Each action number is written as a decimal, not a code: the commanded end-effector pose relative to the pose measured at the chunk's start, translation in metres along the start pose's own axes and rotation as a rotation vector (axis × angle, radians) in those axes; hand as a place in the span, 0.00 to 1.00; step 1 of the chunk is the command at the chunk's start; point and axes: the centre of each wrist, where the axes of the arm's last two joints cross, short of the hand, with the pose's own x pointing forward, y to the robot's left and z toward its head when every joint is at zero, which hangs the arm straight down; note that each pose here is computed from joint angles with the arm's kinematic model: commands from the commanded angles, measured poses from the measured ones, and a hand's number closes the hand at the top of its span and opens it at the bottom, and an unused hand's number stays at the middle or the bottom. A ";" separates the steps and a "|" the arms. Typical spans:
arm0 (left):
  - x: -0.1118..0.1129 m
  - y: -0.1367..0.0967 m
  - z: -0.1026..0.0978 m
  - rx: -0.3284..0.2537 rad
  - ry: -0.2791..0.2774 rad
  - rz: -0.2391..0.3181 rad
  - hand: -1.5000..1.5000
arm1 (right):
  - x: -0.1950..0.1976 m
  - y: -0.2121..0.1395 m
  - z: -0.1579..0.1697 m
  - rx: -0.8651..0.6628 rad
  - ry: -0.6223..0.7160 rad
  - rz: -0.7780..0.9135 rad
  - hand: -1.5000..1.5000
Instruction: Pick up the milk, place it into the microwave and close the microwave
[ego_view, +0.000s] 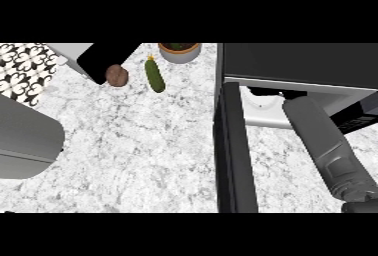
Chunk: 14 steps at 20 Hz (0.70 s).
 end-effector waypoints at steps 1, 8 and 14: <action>-0.002 -0.003 -0.003 -0.024 -0.005 0.012 0.00 | -0.018 -0.028 -0.007 -0.020 -0.015 0.143 1.00; -0.004 0.003 -0.005 -0.016 0.003 -0.031 0.00 | -0.054 -0.049 0.019 -0.166 0.302 0.400 0.00; -0.007 0.002 -0.016 -0.029 -0.004 -0.051 0.00 | -0.015 -0.024 -0.009 -0.044 0.038 0.239 0.00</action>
